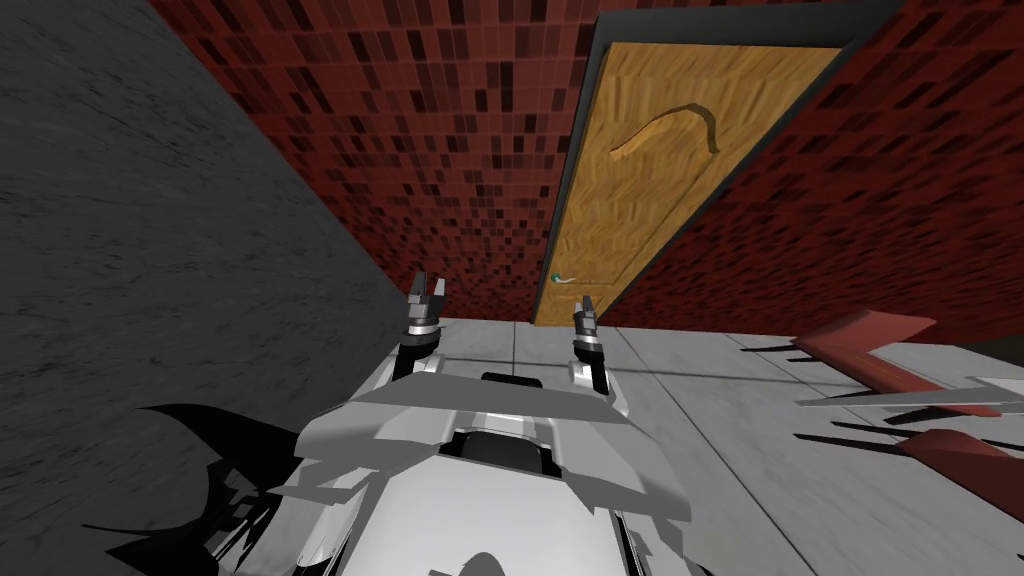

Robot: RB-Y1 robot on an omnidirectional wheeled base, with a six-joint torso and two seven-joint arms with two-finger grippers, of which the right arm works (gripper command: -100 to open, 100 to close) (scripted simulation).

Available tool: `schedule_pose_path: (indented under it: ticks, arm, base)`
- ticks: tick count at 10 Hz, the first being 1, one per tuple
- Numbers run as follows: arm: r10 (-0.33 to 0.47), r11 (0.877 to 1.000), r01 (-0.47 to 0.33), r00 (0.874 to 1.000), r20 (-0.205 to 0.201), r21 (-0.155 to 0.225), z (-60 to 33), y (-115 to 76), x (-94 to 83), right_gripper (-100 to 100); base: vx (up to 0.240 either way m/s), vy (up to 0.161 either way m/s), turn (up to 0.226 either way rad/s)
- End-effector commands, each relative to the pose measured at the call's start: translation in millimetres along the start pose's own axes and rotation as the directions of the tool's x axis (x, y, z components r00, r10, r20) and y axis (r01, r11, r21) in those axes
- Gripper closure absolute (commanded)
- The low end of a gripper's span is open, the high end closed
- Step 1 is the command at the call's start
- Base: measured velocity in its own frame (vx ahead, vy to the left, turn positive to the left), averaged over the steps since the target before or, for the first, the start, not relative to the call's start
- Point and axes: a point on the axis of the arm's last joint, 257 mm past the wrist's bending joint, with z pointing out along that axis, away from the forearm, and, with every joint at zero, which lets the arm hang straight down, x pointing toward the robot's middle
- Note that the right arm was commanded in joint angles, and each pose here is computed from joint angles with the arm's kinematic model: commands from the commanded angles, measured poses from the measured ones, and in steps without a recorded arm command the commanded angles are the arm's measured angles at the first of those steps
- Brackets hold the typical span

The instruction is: Pull the door open

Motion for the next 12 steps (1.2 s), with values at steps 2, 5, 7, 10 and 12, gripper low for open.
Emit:
schedule_pose_path:
  ticks: [2, 5, 7, 10, 12]
  arm:
    - [0.004, 0.999, -0.004, 1.000, -0.003, 0.032, -1.9, -21.5, -4.5, -100]
    - [0.006, 0.997, -0.006, 1.000, -0.005, 0.071, -5.6, -43.5, -6.9, -100]
    - [0.008, 0.995, -0.008, 1.000, -0.005, 0.097, -7.0, -59.5, -10.3, -100]
    - [0.011, 0.992, -0.011, 1.000, 0.000, 0.127, -4.9, -81.2, -18.9, -100]
    - [0.011, 0.987, -0.012, 1.000, 0.003, 0.159, -8.1, -99.1, -23.8, -100]
  base:
    - [0.045, -0.032, 0.076]
    - [0.042, -0.031, 0.080]
    - [0.043, -0.039, 0.092]
    - [0.039, -0.037, 0.090]
    - [0.042, -0.038, 0.097]
